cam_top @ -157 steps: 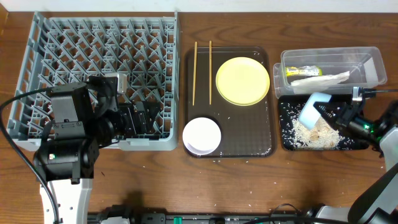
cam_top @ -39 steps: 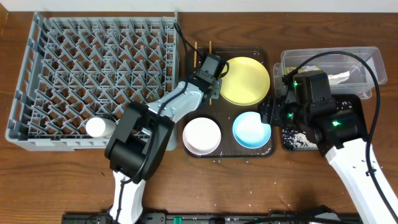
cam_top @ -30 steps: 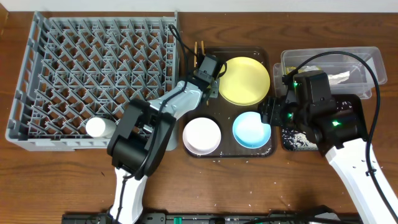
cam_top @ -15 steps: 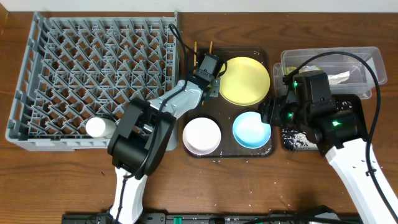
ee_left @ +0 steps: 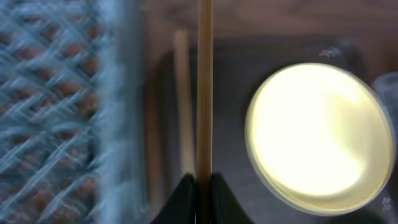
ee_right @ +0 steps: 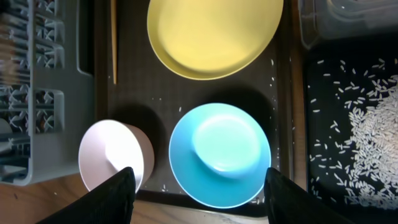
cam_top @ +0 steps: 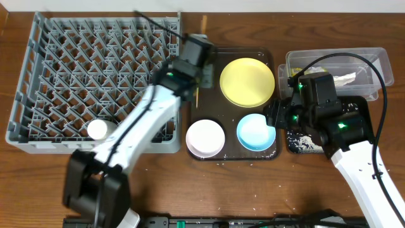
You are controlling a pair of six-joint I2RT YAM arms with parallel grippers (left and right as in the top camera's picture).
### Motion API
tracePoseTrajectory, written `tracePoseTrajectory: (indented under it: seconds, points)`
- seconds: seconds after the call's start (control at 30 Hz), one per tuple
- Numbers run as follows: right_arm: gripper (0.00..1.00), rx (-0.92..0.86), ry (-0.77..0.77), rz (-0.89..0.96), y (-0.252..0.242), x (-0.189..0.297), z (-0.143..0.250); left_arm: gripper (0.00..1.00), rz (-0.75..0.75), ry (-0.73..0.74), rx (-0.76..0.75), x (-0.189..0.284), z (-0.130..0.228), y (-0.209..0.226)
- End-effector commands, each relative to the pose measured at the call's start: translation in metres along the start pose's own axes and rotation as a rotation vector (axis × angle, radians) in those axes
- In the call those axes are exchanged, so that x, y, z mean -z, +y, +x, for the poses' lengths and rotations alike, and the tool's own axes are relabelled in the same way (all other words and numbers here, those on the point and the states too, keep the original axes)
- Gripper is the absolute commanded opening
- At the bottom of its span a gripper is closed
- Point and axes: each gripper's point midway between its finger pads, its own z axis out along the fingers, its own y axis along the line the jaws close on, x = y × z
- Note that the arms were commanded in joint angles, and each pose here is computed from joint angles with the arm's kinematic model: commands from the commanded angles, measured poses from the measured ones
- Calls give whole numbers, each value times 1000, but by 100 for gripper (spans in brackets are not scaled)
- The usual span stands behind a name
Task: Sort waste into correct bins and load items into the dishwasher
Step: 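Grasp a wooden chopstick with the left gripper and lift it, then place the chopstick into the dish rack with the left gripper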
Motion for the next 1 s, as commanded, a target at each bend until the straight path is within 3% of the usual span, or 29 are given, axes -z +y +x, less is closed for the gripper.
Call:
tracePoseTrajectory:
  seconds: [0.0, 0.23, 0.6, 0.67, 0.77, 0.97]
  points:
    - [64, -4, 2, -4, 2, 0, 1, 8, -145, 50, 25, -7, 9, 47]
    - [65, -2, -11, -11, 4, 0, -2, 8, -224, 195, 84, -33, 45, 97]
    - [65, -1, -13, -12, 4, 0, -3, 9, -169, 245, 91, -36, 56, 89]
    - [65, -1, -13, -12, 4, 0, -3, 13, -147, 251, 93, -37, 57, 85]
    - [65, -1, -13, -12, 4, 0, -3, 27, -143, 246, 78, -34, 54, 84]
    - [66, 0, -18, -11, 4, 0, -4, 28, -100, 191, 64, -3, 28, 74]
